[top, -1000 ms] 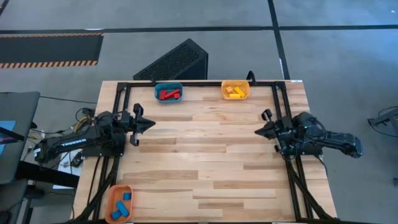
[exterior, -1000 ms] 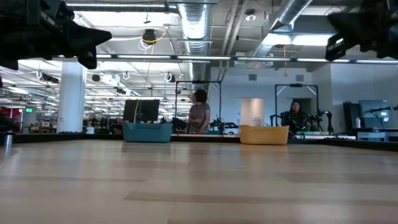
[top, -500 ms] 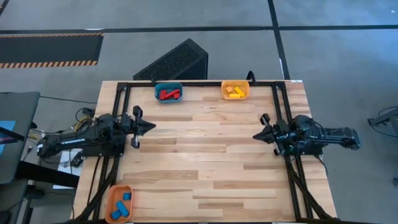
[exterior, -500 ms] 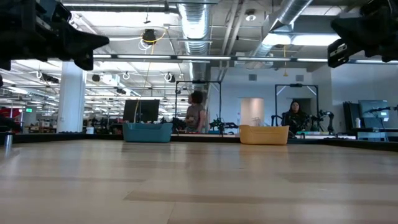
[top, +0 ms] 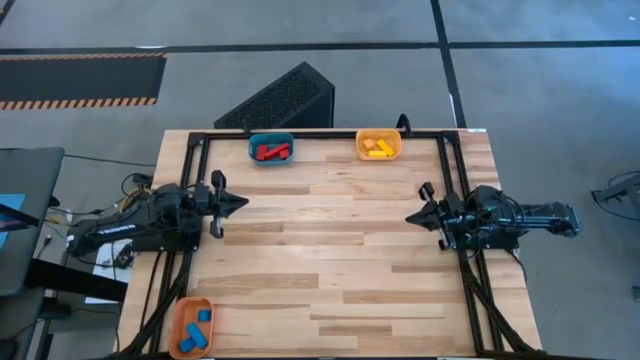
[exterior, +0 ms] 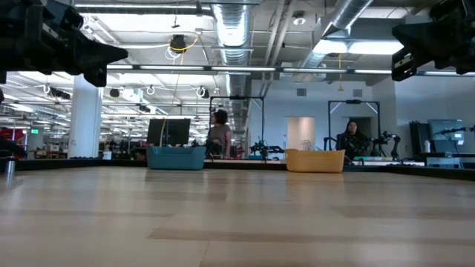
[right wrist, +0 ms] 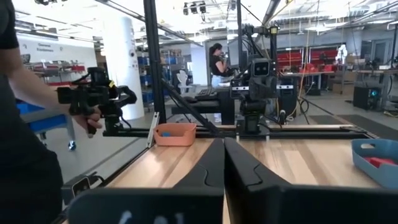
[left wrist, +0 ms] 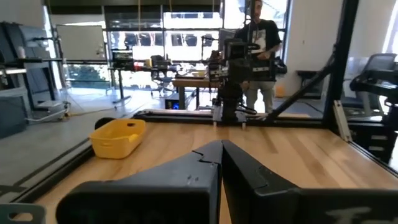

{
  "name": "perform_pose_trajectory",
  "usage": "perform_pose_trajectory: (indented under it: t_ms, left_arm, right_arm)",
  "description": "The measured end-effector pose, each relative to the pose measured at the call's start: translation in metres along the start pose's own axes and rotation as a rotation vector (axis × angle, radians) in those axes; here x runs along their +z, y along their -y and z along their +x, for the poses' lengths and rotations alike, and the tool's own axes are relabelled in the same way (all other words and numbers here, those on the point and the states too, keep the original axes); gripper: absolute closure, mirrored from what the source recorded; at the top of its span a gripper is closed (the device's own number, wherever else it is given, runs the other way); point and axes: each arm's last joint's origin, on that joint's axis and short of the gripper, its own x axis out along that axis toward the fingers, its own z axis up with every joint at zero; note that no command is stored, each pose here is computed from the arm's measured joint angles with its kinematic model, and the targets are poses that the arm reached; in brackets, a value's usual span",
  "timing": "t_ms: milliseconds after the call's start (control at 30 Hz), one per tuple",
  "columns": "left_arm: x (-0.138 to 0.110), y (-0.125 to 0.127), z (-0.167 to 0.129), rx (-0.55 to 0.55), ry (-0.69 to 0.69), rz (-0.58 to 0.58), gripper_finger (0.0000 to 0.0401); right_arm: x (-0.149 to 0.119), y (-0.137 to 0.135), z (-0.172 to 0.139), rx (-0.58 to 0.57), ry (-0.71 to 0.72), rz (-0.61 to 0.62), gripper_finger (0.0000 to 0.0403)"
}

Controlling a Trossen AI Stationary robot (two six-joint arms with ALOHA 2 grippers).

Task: Sort & place blocks by color
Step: Return to Home Position

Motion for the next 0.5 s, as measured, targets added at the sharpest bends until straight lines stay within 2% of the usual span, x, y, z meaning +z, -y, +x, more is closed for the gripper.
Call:
perform_pose_trajectory:
  t_ms: [200,500]
  left_arm:
    - [-0.0054,0.0010,-0.0017,-0.030,-0.015,0.025,0.0401]
    - [-0.0062,0.0004,-0.0019,-0.010,-0.023,0.036,0.0401]
  right_arm:
    - [0.0000,0.0000,0.0000,0.002,0.000,-0.035,0.0386]
    - [-0.0008,0.0006,0.0000,-0.006,-0.008,-0.145,0.0385]
